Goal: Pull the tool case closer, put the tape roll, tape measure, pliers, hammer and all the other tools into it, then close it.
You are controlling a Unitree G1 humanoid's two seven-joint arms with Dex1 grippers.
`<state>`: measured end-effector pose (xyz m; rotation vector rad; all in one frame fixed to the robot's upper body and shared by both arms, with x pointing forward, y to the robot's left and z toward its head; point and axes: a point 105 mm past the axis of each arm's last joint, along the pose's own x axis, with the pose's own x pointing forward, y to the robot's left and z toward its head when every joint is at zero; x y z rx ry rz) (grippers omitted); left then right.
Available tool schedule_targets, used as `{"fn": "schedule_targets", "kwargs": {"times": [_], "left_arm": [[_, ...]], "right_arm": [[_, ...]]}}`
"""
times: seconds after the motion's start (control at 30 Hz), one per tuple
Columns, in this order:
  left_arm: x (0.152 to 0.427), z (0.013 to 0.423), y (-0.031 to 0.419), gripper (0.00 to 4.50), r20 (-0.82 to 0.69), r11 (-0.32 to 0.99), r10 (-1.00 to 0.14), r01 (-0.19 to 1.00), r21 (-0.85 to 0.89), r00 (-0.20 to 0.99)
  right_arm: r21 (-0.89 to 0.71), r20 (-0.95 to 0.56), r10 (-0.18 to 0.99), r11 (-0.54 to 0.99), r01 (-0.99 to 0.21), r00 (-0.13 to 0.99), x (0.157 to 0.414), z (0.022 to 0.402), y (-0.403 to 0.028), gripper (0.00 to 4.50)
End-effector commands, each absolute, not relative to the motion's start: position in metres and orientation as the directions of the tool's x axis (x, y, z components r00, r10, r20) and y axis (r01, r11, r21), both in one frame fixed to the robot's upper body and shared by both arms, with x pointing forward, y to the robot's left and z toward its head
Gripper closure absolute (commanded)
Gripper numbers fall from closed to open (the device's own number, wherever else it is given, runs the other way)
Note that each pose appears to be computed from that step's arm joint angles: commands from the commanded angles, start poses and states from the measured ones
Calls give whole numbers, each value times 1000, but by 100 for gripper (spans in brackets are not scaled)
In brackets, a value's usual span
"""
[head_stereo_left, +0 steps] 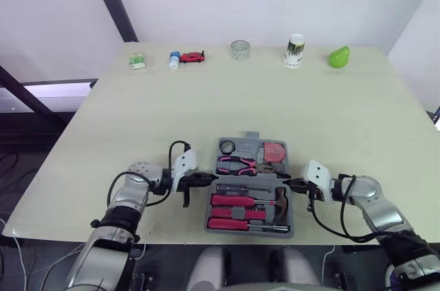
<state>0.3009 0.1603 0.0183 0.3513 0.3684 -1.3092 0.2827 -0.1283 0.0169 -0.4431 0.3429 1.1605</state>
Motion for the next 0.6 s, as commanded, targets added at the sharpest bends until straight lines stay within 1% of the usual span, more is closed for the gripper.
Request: {"fn": "schedule_targets", "kwargs": {"times": [0.03,0.33,0.6], "left_arm": [[274,-4,139,443,-484,95,-873,994,-58,55],[272,-2,141,443,-483,110,-873,992,-62,66],[271,-3,141,443,-489,111,-870,992,-61,67]], "right_arm": [[-139,-483,812,298,-944,328,278,13,-120,450],[-129,-481,815,299,-945,324,275,11,-119,450],[-101,-483,825,280,-955,293,269,11,-117,450]]}}
